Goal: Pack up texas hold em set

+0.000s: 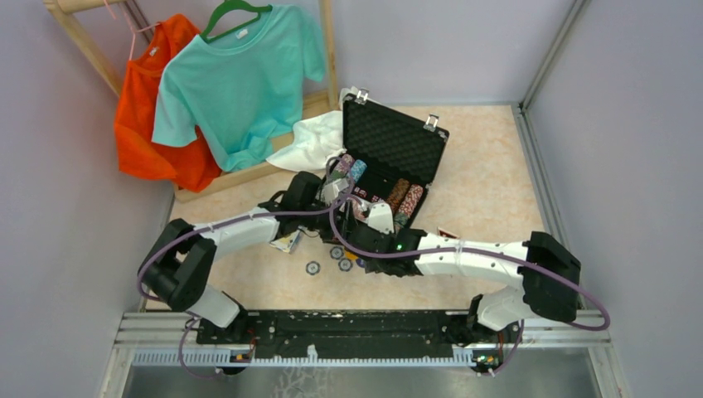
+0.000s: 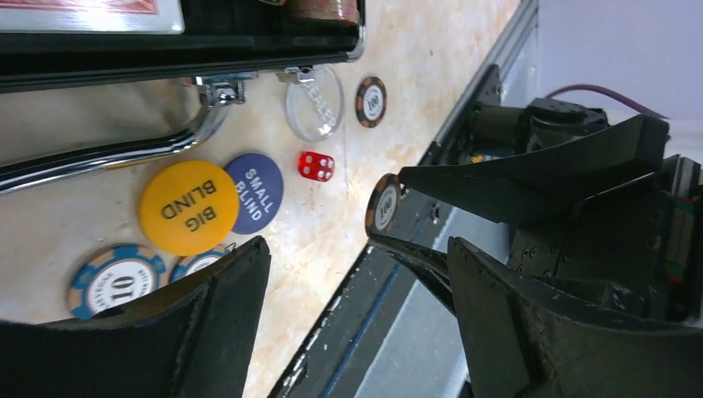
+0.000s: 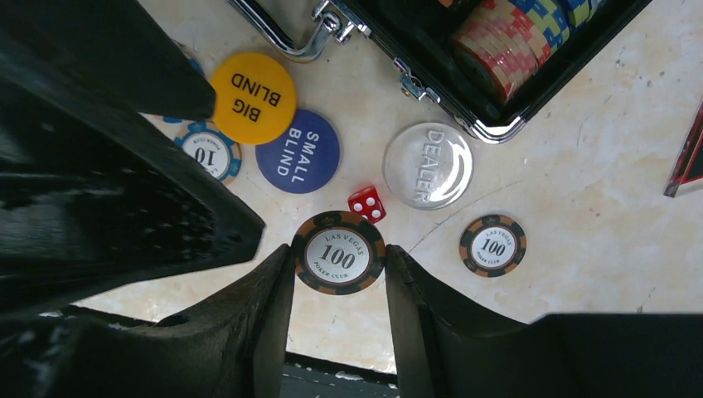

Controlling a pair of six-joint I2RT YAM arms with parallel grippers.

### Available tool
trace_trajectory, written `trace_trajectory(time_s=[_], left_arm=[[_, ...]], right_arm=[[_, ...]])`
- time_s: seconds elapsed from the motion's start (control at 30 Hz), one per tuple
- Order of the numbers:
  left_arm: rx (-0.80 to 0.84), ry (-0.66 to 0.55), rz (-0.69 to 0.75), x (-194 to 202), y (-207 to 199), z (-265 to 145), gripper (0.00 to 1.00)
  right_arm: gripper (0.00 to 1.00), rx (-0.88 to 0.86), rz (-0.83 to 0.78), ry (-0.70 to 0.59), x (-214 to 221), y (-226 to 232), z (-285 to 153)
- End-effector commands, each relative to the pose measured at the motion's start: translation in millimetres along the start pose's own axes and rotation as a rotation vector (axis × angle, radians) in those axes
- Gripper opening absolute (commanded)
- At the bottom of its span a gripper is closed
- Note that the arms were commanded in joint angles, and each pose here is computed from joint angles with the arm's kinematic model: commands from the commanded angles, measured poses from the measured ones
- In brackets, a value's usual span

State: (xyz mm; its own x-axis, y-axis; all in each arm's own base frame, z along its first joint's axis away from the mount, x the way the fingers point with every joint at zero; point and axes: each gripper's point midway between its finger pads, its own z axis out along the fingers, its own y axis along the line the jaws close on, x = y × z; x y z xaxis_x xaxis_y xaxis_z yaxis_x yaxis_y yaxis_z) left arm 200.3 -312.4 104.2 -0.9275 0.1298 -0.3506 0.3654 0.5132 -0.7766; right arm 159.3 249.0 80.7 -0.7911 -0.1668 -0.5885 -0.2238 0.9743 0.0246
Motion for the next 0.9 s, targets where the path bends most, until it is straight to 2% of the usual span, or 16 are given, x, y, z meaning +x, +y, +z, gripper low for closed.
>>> trace_trajectory(time_s=[0.0,0.57,0.87], left_arm=[[0.159,0.052,-0.023,1.3,-23.6,4.7,0.80],[0.266,0.127,-0.042,15.9,-26.6,10.3,0.60],[0.304,0.153,-0.044,19.8,-27.2,13.8,0.58]], right_arm=[[0.43,-0.042,-0.012,-0.080,-30.9,15.3,-7.6],[0.44,-0.086,-0.036,-0.123,-46.1,22.0,-18.6],[0.45,-0.104,-0.028,-0.140,-49.3,22.5,-22.8]])
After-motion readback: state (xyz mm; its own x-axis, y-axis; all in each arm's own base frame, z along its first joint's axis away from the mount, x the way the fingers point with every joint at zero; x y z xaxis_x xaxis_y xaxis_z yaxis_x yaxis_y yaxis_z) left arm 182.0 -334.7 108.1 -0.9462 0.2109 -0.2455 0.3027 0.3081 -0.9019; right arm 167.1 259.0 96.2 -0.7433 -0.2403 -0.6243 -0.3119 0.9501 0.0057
